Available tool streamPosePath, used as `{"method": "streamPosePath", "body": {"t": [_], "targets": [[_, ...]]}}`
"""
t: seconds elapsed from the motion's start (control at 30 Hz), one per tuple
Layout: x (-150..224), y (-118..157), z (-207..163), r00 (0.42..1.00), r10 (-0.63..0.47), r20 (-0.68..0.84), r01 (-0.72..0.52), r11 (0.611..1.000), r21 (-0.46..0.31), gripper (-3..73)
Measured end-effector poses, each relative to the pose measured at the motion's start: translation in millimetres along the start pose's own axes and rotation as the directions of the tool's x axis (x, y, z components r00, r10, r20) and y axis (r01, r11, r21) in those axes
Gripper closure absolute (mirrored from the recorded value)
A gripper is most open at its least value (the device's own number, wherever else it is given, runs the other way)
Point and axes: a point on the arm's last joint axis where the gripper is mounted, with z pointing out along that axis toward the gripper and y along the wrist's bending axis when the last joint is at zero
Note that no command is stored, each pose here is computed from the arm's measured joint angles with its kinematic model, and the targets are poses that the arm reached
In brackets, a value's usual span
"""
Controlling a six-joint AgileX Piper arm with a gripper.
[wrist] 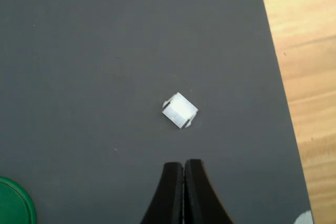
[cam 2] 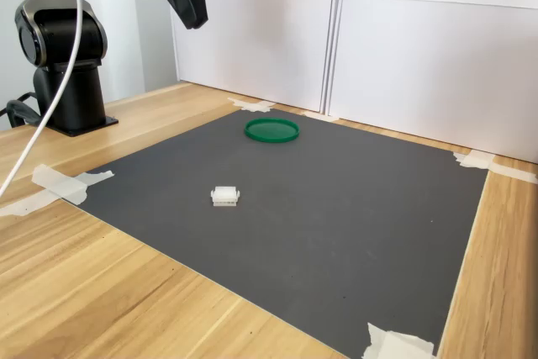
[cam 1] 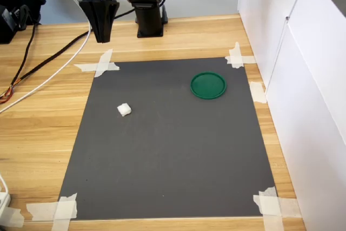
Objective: Grasp a white terminal and put it in the green lid.
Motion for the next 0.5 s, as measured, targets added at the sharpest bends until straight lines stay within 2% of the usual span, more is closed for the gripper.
{"method": "streamPosePath", "body": {"t": [0.2,0.4,0.5], "targets": [[-11,4,13,0.983,-0.176,-0.044,0.174,0.984,-0.05,71.6],[-18,3,27,0.95,-0.312,-0.02,0.311,0.95,-0.042,71.6],[-22,3,29,0.92,-0.392,-0.017,0.391,0.92,-0.039,71.6]]}}
